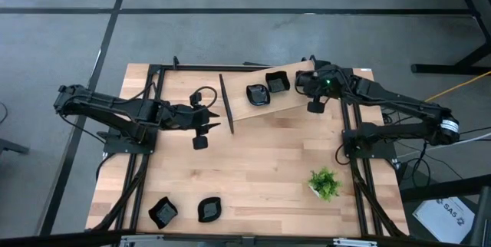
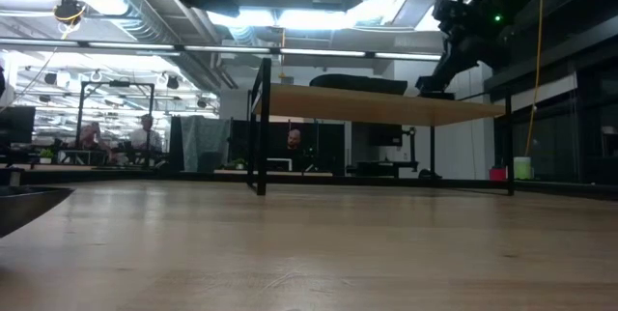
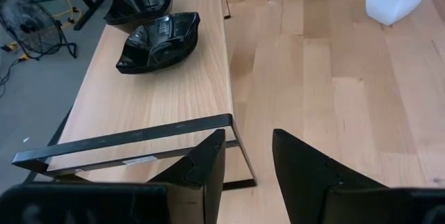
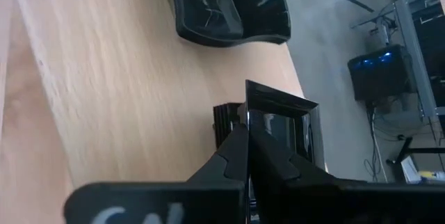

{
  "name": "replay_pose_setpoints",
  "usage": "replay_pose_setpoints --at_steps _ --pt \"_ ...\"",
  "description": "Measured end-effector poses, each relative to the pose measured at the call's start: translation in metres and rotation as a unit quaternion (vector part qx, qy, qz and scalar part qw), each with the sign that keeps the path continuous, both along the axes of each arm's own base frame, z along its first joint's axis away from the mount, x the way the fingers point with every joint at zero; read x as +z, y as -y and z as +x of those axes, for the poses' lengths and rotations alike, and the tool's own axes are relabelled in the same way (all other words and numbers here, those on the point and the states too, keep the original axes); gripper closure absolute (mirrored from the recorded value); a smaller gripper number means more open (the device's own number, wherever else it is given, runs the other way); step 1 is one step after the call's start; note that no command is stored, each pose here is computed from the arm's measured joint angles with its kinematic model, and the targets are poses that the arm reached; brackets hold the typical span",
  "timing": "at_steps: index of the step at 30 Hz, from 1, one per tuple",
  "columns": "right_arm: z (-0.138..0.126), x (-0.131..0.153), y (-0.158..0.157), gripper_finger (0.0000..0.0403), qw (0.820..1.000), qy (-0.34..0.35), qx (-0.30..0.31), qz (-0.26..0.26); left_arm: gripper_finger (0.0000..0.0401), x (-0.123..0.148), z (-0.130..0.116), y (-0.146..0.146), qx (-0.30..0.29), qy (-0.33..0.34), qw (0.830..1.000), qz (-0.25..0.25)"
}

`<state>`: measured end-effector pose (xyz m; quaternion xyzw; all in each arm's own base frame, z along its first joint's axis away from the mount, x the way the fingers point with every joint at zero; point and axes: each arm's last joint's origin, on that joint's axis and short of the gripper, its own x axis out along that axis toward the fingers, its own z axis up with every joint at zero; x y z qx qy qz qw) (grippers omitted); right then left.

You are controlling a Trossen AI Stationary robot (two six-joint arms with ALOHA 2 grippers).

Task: Pick & Place Mini shaped plates
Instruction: Stack the square plate on top of the square plate on the shelf

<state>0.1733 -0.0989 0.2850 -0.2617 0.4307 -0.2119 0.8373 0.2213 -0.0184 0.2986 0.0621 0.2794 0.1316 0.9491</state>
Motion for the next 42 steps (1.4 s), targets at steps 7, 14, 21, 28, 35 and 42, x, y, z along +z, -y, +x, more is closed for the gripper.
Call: replay_pose_setpoints --at_steps 7,14,21,28,35,42 --pt "-0.003 0.000 0.005 0.0393 1.000 -0.003 -0.014 -0.001 0.0286 0.000 0.000 0.000 0.000 0.000 1.000 0.000" --pt "-0.005 0.000 0.009 0.0387 1.000 0.005 -0.007 0.012 0.0289 0.000 0.000 0.000 0.000 0.000 1.000 0.000" --pt "-0.005 0.001 0.010 0.0338 1.000 0.014 0.015 0.015 0.0290 0.000 0.000 0.000 0.000 0.000 1.000 0.000" --pt "-0.006 0.002 0.013 0.0289 1.000 0.019 0.007 0.012 0.0290 0.000 0.000 0.000 0.000 -0.002 1.000 0.000" --pt "-0.006 0.002 0.013 0.0285 1.000 0.020 0.006 0.013 0.0290 -0.001 0.000 0.000 0.000 -0.002 1.000 0.000" --pt "-0.006 0.001 0.013 0.0299 1.000 0.016 0.006 0.016 0.0292 -0.001 0.000 0.000 0.000 -0.002 1.000 0.000"
